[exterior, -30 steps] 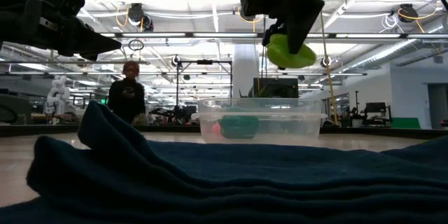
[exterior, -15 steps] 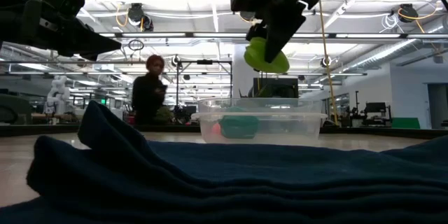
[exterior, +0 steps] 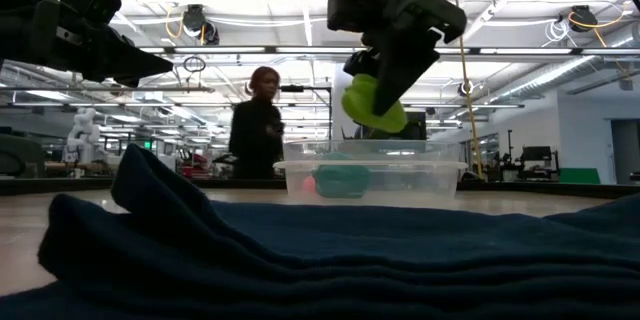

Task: Pick and placing Produce into tupperware
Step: Put the star fruit into the transparent bin

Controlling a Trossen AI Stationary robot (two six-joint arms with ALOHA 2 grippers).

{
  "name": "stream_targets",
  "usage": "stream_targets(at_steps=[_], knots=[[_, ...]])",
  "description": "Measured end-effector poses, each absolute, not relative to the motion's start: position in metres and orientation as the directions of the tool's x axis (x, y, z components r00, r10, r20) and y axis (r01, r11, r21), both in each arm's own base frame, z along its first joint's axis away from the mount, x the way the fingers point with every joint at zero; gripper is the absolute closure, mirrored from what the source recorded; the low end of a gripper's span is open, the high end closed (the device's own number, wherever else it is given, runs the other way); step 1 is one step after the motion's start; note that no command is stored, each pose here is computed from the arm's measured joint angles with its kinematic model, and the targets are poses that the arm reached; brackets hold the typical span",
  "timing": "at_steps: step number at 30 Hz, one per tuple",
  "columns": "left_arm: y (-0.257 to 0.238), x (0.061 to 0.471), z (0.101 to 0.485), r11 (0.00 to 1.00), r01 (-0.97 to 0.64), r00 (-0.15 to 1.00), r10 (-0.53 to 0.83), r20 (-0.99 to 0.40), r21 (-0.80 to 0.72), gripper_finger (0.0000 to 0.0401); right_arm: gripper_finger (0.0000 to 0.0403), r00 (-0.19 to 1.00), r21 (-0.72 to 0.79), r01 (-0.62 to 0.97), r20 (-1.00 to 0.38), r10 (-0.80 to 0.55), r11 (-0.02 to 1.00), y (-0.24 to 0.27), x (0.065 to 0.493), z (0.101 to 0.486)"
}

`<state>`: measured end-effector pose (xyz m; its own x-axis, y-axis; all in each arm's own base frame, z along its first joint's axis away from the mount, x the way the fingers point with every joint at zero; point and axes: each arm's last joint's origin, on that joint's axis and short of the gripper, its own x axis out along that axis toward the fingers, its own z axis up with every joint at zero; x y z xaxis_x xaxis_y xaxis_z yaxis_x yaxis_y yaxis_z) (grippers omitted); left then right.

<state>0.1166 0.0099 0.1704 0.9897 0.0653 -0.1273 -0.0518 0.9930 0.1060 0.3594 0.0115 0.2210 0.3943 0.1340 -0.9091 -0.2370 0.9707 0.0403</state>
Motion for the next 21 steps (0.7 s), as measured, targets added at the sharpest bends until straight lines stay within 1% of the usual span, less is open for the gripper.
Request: stream_targets(at_steps=[4, 8, 14, 18, 21], knots=[[0.010, 0.117, 0.170, 0.993, -0.052, 0.990, 0.065, -0.128, 0.105, 0.0396, 0.0181, 0.412, 0.079, -0.149, -0.901, 0.135, 0.986, 0.012, 0.360, 0.218], [0.010, 0.117, 0.170, 0.993, -0.052, 0.990, 0.065, -0.127, 0.105, 0.0396, 0.0179, 0.406, 0.112, -0.092, -0.903, 0.140, 0.989, 0.013, 0.360, 0.217], [0.010, 0.117, 0.170, 0.993, -0.052, 0.990, 0.065, -0.127, 0.105, 0.0396, 0.0178, 0.398, 0.111, -0.131, -0.904, 0.155, 0.985, 0.025, 0.359, 0.217], [0.010, 0.117, 0.170, 0.993, -0.052, 0.990, 0.065, -0.127, 0.102, 0.0396, 0.0180, 0.414, 0.099, -0.176, -0.895, 0.165, 0.979, 0.033, 0.358, 0.210], [0.010, 0.117, 0.170, 0.993, -0.052, 0.990, 0.065, -0.127, 0.102, 0.0396, 0.0179, 0.403, 0.101, -0.188, -0.899, 0.171, 0.977, 0.037, 0.355, 0.204]])
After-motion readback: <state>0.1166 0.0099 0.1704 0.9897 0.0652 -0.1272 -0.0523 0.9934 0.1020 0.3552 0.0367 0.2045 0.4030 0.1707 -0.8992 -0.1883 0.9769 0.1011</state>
